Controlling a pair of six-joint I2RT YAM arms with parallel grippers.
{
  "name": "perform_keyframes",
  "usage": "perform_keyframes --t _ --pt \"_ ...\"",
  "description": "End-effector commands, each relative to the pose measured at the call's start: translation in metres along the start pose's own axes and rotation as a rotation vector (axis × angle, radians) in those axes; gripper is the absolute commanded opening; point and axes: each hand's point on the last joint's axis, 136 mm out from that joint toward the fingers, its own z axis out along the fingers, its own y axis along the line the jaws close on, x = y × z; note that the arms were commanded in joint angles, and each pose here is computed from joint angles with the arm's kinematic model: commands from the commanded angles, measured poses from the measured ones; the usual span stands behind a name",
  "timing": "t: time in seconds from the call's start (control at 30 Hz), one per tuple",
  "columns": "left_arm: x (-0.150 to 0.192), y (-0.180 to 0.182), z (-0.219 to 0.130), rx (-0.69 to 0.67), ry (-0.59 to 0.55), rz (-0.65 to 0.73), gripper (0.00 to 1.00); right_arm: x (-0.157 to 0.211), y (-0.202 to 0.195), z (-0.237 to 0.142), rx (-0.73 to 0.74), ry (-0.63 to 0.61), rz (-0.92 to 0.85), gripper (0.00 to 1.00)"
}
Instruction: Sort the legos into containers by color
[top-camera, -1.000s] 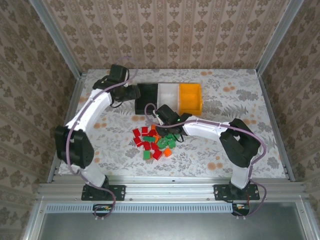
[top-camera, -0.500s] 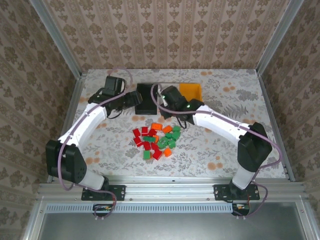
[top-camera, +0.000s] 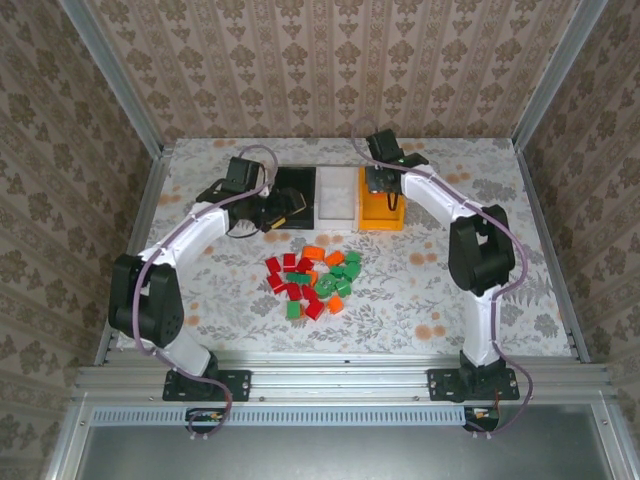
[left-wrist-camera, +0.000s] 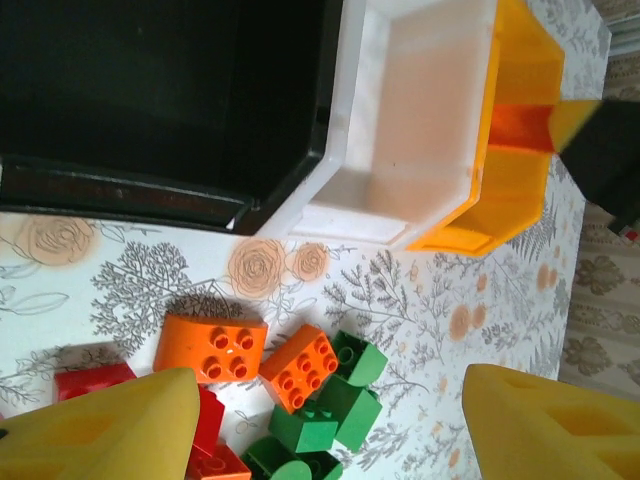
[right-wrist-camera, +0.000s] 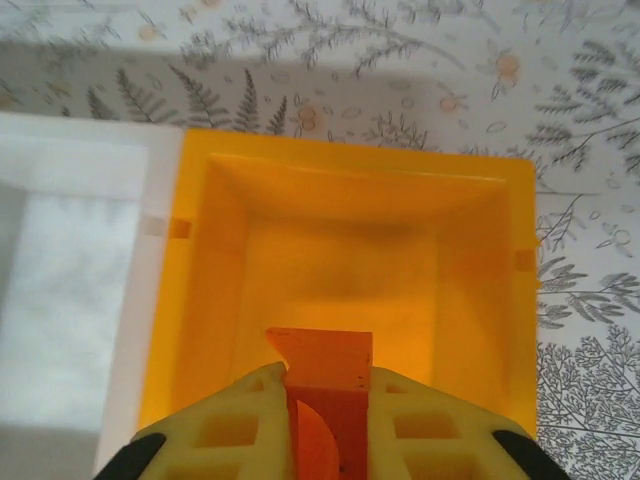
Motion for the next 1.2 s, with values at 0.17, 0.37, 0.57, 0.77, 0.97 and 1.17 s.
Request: perform_keyframes --t 0.17,0.37,0.57,0.77,0.97,1.17 --pt "0.004 -0.014 -0.002 0.063 0.021 -0.014 0.71 -0.017 -0.002 -0.024 0.012 -0.024 0.013 0.45" --pt "0.009 -0.016 0.001 0.061 0.032 -0.017 0.70 -0.013 0.011 -0.070 -0.017 -0.092 -0.003 0.49" --pt "-0.005 0.002 -0.011 0.028 -0.024 -0.090 0.69 0.069 0.120 -0.114 -0.266 -0.067 -0.324 0.46" --pt "-0.040 0.043 -0.026 0.034 -0.100 -0.244 0.69 0.170 0.208 -0.136 -0.480 0.031 -0.662 0.57" --pt "-0.057 0.069 -0.030 0.053 -0.129 -0.340 0.69 0.201 0.239 -0.116 -0.419 0.040 -0.823 0.64" --pt "-0.058 0.073 -0.028 0.061 -0.123 -0.357 0.69 0.208 0.244 -0.096 -0.386 0.062 -0.878 0.63"
